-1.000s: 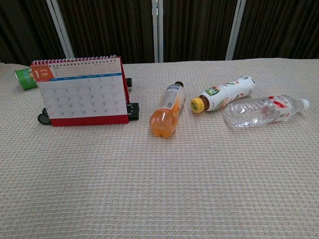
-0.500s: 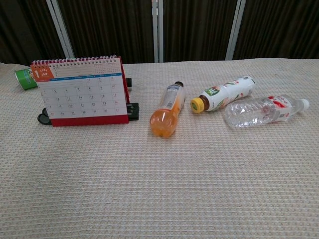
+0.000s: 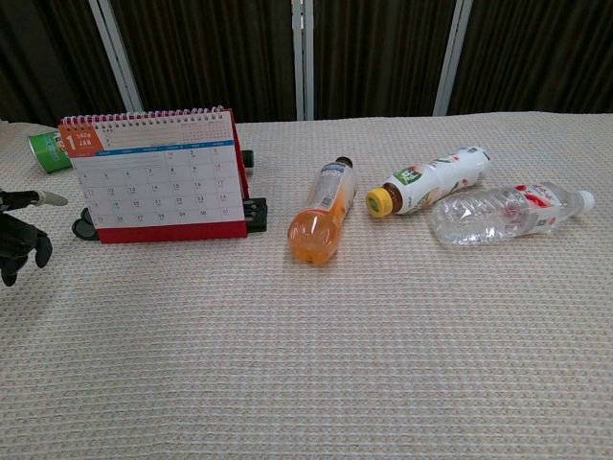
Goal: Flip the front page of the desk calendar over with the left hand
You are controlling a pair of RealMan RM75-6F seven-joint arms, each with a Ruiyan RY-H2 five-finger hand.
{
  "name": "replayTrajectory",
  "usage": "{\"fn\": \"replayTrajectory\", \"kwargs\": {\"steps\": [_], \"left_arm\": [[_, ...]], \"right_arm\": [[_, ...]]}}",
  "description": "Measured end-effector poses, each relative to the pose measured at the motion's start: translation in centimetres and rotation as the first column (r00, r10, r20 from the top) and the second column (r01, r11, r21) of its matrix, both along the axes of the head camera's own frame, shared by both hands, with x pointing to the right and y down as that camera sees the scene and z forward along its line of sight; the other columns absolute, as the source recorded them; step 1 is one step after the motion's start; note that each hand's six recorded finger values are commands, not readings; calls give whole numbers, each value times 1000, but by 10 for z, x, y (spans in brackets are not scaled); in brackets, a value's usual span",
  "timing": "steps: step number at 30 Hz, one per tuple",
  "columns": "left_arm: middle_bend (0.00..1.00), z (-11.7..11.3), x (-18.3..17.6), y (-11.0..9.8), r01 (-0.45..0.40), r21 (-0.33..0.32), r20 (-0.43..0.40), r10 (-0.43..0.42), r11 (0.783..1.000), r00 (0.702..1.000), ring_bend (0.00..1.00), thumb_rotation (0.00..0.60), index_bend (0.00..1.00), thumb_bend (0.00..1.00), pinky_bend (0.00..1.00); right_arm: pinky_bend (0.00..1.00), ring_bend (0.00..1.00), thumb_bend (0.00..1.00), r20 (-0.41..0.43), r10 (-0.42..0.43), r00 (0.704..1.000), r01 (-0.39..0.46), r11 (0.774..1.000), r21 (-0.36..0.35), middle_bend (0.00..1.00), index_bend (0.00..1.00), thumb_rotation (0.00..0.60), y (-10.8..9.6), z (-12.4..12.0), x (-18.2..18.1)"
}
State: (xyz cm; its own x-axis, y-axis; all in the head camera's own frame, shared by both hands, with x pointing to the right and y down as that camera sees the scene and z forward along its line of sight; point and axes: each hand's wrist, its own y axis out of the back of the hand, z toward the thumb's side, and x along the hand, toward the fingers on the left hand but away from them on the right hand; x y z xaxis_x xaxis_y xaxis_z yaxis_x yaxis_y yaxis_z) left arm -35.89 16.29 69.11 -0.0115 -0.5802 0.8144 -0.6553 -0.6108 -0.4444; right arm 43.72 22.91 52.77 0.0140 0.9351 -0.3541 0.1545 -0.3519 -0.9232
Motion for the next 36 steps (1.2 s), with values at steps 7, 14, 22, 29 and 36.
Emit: {"fn": "replayTrajectory", "kwargs": {"steps": [7,14,22,29,36], "left_arm": [[612,10,17,1,-34,-28,-4,34,999,999,666,600,0,861,561],[612,14,21,5,-36,-37,-2,36,999,999,666,600,0,861,561],[612,16,23,1,-28,-33,-10,28,999,1000,666,600,0,861,561],[611,20,33,-4,-37,-35,-22,36,999,999,666,600,0,861,561],[611,12,50,-14,-73,-1,-50,73,997,996,666,600,0,861,561]], "right_arm": [[0,0,117,2,3,1000,-3,1000,-3,0,22,600,0,0,1],[0,0,117,5,4,1000,-4,1000,-7,0,21,600,0,1,1],[0,0,117,6,1,1000,0,1000,-8,0,22,600,1,2,0],[0,0,117,7,0,1000,0,1000,-4,0,22,600,0,1,-1],[0,0,117,7,2,1000,-2,1000,-7,0,21,600,1,2,0]]}}
